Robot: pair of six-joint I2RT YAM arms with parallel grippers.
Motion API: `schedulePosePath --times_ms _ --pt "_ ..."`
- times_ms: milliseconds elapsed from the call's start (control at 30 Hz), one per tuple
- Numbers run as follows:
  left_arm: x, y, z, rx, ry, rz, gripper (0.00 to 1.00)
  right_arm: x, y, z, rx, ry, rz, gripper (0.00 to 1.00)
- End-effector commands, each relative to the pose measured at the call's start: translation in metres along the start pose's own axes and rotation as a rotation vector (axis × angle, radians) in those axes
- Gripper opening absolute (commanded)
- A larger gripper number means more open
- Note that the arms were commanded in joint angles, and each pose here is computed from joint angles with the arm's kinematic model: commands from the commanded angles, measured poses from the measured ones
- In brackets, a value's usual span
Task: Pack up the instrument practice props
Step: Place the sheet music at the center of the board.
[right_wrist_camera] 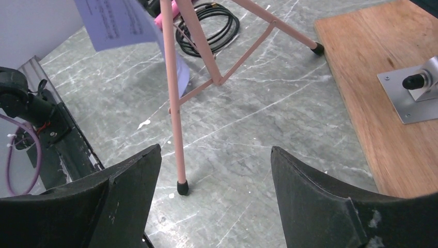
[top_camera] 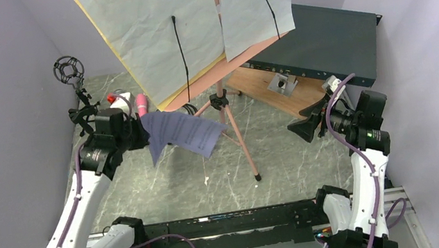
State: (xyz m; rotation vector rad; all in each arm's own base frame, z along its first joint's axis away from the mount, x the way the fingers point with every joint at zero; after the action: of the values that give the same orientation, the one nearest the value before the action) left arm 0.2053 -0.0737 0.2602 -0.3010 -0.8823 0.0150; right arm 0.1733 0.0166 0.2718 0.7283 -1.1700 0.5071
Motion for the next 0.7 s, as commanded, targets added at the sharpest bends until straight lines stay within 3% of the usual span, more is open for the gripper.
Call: schedulePosePath --times_ms 0,100,400,667 --pt "0.05 0.018 -0.006 0.118 -0.151 -0.022 0.0 0.001 -0.002 0.0 -0.025 -0.015 0.05 0.8" --pt "0.075 0.036 -0.02 0.136 -0.197 0.021 0.0 -0.001 -0.001 0.0 -0.033 -0.01 0.055 0.8" --pt "0.143 0.076 -0.068 -0.048 -0.214 0.175 0.0 -0.003 0.0 0.0 -0.049 -0.001 0.08 0.8" --pt "0.166 0.087 -0.13 -0.14 -0.062 0.3 0.0 -0.005 0.002 -0.001 -0.051 0.003 0.091 0.81"
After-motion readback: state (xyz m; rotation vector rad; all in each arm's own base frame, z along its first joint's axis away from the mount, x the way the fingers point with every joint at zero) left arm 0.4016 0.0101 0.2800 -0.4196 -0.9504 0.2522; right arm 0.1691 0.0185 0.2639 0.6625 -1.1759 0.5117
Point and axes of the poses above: each gripper's point midway between its finger pads, its own z axis back along the fingers, its own y axis along the line the jaws close on, x = y × z, the point moved 8 cm from there along z, back along the fingers
